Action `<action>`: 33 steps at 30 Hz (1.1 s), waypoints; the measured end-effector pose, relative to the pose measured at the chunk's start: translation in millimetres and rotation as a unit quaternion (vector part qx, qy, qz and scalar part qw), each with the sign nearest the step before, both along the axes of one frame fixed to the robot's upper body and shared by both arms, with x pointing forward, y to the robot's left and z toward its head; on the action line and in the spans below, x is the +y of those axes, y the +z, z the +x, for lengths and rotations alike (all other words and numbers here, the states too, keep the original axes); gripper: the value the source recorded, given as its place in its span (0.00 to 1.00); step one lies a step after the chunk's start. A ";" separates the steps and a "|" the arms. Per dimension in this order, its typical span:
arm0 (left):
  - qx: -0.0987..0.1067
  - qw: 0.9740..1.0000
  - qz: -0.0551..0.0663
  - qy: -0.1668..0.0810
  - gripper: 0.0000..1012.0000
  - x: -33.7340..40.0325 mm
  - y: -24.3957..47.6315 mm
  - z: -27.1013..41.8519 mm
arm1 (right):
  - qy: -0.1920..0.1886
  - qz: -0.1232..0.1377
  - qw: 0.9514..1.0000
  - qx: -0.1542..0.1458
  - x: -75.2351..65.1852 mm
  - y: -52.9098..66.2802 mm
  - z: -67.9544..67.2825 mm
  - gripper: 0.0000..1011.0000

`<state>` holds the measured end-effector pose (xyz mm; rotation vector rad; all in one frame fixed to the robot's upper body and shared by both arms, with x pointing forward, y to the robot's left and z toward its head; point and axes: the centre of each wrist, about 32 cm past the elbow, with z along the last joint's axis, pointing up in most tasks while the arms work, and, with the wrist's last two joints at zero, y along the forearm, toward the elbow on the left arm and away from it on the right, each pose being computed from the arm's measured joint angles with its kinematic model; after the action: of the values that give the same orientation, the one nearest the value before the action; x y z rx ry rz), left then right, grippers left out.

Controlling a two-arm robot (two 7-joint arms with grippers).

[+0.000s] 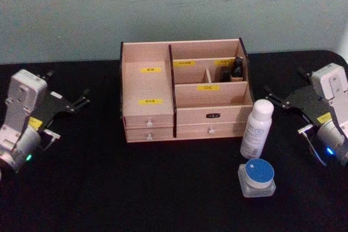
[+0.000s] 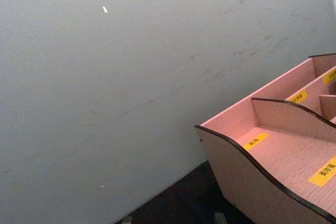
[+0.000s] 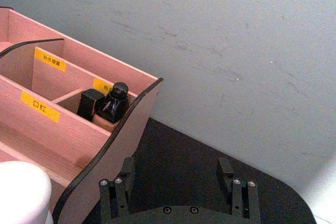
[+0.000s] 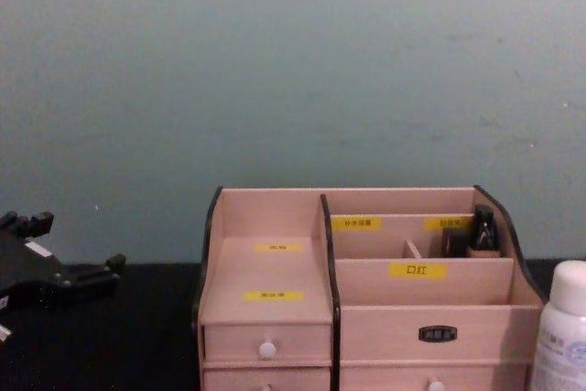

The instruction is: Pick up the facial cleanser and watermelon frost from the table and place them into the tiered storage box.

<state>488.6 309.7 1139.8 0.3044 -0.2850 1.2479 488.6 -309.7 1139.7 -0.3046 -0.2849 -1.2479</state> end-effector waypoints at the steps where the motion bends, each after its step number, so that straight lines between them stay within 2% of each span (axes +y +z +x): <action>1: 0.000 1.000 0.000 0.000 0.99 0.0 0.0 0.0 | 0.000 0.000 1.000 0.000 0.0 0.0 0.0 0.99; 33: 0.000 1.000 0.000 0.000 0.99 0.0 0.0 0.0 | 0.000 0.000 1.000 0.000 0.0 0.0 0.0 0.99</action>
<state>488.6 309.7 1139.8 0.3045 -0.2850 1.2479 488.6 -309.7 1139.8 -0.3046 -0.2850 -1.2479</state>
